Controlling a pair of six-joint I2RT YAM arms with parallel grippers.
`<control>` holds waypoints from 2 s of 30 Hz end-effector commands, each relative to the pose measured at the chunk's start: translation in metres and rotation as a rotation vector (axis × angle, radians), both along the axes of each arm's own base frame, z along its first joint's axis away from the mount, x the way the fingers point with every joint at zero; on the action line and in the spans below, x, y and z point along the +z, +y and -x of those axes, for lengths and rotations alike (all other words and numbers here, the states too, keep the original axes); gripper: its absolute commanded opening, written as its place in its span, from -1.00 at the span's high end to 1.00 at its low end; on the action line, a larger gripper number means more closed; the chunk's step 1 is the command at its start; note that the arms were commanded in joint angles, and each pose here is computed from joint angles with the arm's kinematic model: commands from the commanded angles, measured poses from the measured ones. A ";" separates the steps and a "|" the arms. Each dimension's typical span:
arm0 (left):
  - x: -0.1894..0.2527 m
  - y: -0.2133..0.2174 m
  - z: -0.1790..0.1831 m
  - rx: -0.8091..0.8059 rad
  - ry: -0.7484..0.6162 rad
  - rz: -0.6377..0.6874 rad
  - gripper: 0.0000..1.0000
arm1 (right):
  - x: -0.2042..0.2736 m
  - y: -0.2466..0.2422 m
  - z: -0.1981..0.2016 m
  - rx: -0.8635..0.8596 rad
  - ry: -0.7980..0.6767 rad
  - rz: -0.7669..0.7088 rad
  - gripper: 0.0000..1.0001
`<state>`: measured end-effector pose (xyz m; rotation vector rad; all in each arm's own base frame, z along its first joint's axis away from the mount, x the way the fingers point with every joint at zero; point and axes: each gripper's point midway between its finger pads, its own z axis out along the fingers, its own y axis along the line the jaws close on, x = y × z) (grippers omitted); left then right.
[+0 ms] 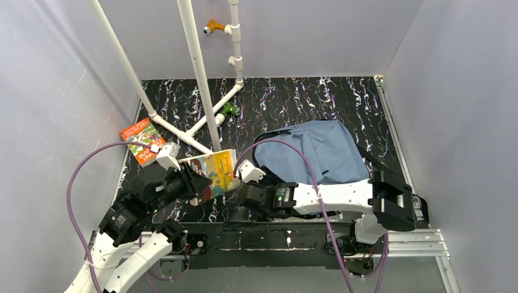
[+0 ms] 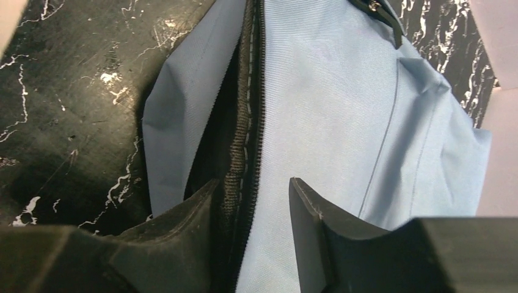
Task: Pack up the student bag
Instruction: Place the book in the student bag.
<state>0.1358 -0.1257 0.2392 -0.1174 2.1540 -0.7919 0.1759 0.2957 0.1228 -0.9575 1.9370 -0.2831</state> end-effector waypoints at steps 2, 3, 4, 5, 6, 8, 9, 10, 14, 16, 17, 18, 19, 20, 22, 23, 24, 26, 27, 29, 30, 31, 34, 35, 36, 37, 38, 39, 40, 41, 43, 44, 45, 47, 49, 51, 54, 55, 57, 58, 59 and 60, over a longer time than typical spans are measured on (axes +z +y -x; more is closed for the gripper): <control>0.027 -0.015 -0.005 -0.033 -0.070 0.098 1.00 | -0.003 0.007 -0.007 -0.019 -0.006 -0.037 0.20; 0.026 -0.017 -0.005 -0.038 -0.062 0.107 1.00 | 0.001 0.006 -0.009 -0.032 -0.020 -0.033 0.40; 0.024 -0.020 -0.005 -0.049 -0.048 0.117 1.00 | 0.005 0.004 -0.011 -0.043 -0.036 -0.030 0.67; 0.022 -0.025 -0.004 -0.063 -0.035 0.135 1.00 | 0.012 0.002 -0.014 -0.056 -0.051 -0.031 0.96; 0.021 -0.031 -0.004 -0.081 -0.024 0.156 1.00 | 0.020 -0.001 -0.015 -0.070 -0.068 -0.037 0.97; 0.020 -0.042 -0.003 -0.113 -0.003 0.210 1.00 | 0.044 -0.006 -0.017 -0.085 -0.091 -0.090 0.97; 0.021 -0.048 -0.003 -0.127 0.003 0.242 1.00 | 0.057 -0.008 -0.016 -0.088 -0.095 -0.141 0.97; 0.024 -0.054 -0.004 -0.143 0.004 0.285 1.00 | 0.073 -0.010 -0.014 -0.084 -0.093 -0.213 0.97; 0.029 -0.071 -0.005 -0.200 0.009 0.370 1.00 | 0.129 -0.012 -0.001 0.032 -0.075 -0.537 0.97; 0.032 -0.074 -0.005 -0.215 0.017 0.367 1.00 | 0.158 -0.024 0.001 0.041 -0.105 -0.686 0.97; 0.032 -0.077 -0.005 -0.228 0.028 0.364 1.00 | 0.169 -0.031 0.002 0.039 -0.120 -0.746 0.97; 0.033 -0.081 -0.005 -0.242 0.042 0.366 1.00 | 0.176 -0.036 0.002 0.042 -0.131 -0.786 0.97; 0.033 -0.085 -0.006 -0.257 0.057 0.372 1.00 | 0.181 -0.039 0.003 0.047 -0.137 -0.814 0.97; 0.034 -0.090 -0.006 -0.271 0.076 0.391 1.00 | 0.182 -0.041 0.003 0.049 -0.138 -0.824 0.97; 0.036 -0.103 -0.011 -0.296 0.102 0.465 1.00 | 0.180 -0.040 0.005 0.056 -0.128 -0.828 0.97; 0.039 -0.110 -0.014 -0.307 0.111 0.516 1.00 | 0.177 -0.038 0.005 0.058 -0.120 -0.825 0.97; 0.042 -0.116 -0.018 -0.314 0.112 0.565 1.00 | 0.176 -0.037 0.006 0.057 -0.115 -0.824 0.97; 0.039 -0.123 -0.026 -0.294 0.157 0.601 1.00 | 0.173 -0.034 0.006 0.051 -0.106 -0.826 0.97; 0.036 -0.126 -0.029 -0.283 0.176 0.596 1.00 | 0.172 -0.034 0.006 0.049 -0.103 -0.828 0.97; 0.031 -0.132 -0.032 -0.257 0.205 0.592 1.00 | 0.172 -0.032 0.006 0.051 -0.099 -0.833 0.97; 0.028 -0.136 -0.033 -0.243 0.218 0.588 1.00 | 0.172 -0.032 0.006 0.051 -0.099 -0.833 0.97; 0.022 -0.139 -0.033 -0.227 0.238 0.580 1.00 | 0.172 -0.032 0.006 0.050 -0.099 -0.836 0.97; -0.004 -0.152 -0.030 -0.160 0.341 0.568 1.00 | 0.175 -0.033 0.005 0.038 -0.108 -0.854 0.97; -0.012 -0.158 -0.026 -0.154 0.378 0.567 1.00 | 0.178 -0.033 0.004 0.037 -0.111 -0.866 0.97; -0.020 -0.162 -0.026 -0.137 0.404 0.561 1.00 | 0.181 -0.032 0.005 0.039 -0.110 -0.876 0.97; -0.024 -0.164 -0.026 -0.127 0.409 0.554 1.00 | 0.182 -0.030 0.005 0.044 -0.109 -0.881 0.97; -0.025 -0.166 -0.026 -0.112 0.403 0.549 1.00 | 0.185 -0.029 0.005 0.049 -0.109 -0.887 0.97; -0.025 -0.166 -0.027 -0.101 0.392 0.550 1.00 | 0.188 -0.030 0.005 0.050 -0.112 -0.889 0.97; -0.022 -0.166 -0.029 -0.085 0.372 0.553 1.00 | 0.191 -0.031 0.005 0.047 -0.118 -0.892 0.97; -0.019 -0.165 -0.030 -0.071 0.355 0.557 1.00 | 0.194 -0.033 0.004 0.043 -0.123 -0.896 0.97; -0.012 -0.163 -0.034 -0.040 0.329 0.574 1.00 | 0.199 -0.037 0.004 0.042 -0.132 -0.911 0.97; -0.009 -0.161 -0.038 -0.015 0.318 0.587 1.00 | 0.202 -0.038 0.004 0.045 -0.137 -0.918 0.97; -0.004 -0.162 -0.039 -0.009 0.320 0.601 1.00 | 0.203 -0.039 0.004 0.047 -0.142 -0.919 0.97; 0.016 -0.165 -0.042 -0.020 0.292 0.621 1.00 | 0.205 -0.040 0.004 0.047 -0.146 -0.918 0.97; 0.025 -0.165 -0.045 -0.002 0.291 0.618 1.00 | 0.205 -0.041 0.004 0.045 -0.146 -0.913 0.97; 0.022 -0.165 -0.048 0.048 0.343 0.621 1.00 | 0.207 -0.041 0.005 0.048 -0.142 -0.920 0.97; 0.014 -0.167 -0.053 0.116 0.420 0.653 1.00 | 0.209 -0.041 0.005 0.050 -0.138 -0.929 0.97; 0.011 -0.168 -0.054 0.136 0.442 0.641 1.00 | 0.209 -0.042 0.005 0.049 -0.138 -0.932 0.97; 0.011 -0.168 -0.054 0.162 0.474 0.614 1.00 | 0.211 -0.043 0.006 0.048 -0.138 -0.937 0.97; 0.011 -0.167 -0.056 0.170 0.470 0.595 1.00 | 0.212 -0.044 0.006 0.048 -0.138 -0.938 0.97; 0.013 -0.167 -0.058 0.169 0.453 0.576 1.00 | 0.213 -0.045 0.006 0.047 -0.138 -0.941 0.97; 0.013 -0.166 -0.060 0.169 0.439 0.559 1.00 | 0.214 -0.046 0.006 0.046 -0.138 -0.943 0.97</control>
